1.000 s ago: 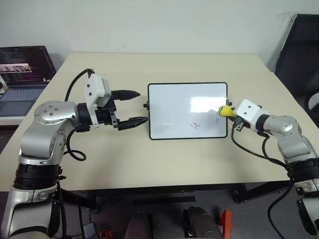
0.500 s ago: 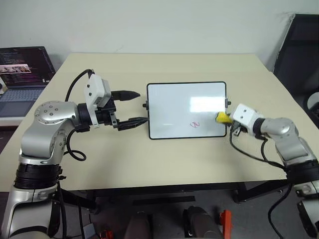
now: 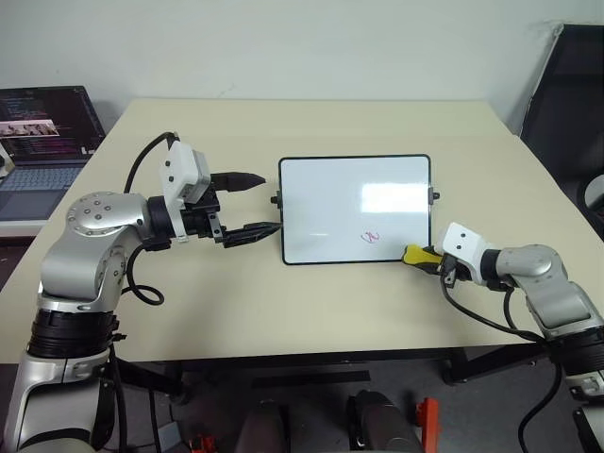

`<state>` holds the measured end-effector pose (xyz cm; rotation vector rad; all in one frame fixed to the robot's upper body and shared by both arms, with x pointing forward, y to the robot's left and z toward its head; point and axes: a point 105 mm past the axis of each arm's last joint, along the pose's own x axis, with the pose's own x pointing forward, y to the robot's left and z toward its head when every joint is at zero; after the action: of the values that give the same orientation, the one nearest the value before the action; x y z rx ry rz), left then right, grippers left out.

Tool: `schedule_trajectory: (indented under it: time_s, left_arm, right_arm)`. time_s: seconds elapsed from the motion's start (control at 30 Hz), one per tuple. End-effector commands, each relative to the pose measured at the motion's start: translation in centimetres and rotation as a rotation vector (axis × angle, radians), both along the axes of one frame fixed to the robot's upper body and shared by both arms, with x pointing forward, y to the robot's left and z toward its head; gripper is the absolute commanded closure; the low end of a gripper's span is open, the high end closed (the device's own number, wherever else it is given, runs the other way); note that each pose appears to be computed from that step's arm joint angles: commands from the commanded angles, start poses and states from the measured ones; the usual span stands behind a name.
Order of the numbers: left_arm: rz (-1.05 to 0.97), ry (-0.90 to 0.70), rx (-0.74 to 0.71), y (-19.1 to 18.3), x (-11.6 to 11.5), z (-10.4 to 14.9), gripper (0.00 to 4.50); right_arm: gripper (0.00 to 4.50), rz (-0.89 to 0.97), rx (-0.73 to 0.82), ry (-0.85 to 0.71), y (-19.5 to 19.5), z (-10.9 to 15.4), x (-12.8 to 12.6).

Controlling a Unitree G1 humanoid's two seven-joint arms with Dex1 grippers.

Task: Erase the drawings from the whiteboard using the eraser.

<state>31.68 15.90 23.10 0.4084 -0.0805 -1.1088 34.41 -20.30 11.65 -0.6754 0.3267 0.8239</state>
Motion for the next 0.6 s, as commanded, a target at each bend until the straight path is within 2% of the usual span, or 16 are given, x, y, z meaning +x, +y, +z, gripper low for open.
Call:
schedule_trajectory:
  time_s: [0.03,0.13,0.23,0.33,0.6]
  left_arm:
    - [0.0,-0.061,0.004,0.1,-0.2,1.5,0.0]
    - [0.003,-0.065,0.01,0.3,-0.2,1.7,0.0]
    - [0.004,-0.065,0.014,0.4,-0.3,1.8,0.0]
    - [0.005,-0.062,0.016,0.4,-0.3,1.6,0.0]
    - [-0.003,-0.057,0.016,0.0,-0.1,1.4,0.0]
  right_arm:
    - [3.5,-0.034,0.148,-0.162,-1.9,8.6,0.0]
    - [3.5,0.004,0.064,-0.137,-3.1,9.7,-2.0]
    - [3.5,0.011,0.013,-0.134,-3.8,10.6,-3.0]
    - [3.5,0.005,0.001,-0.15,-4.2,11.4,-3.1]
    - [3.5,0.028,-0.002,-0.142,-2.9,10.4,-2.4]
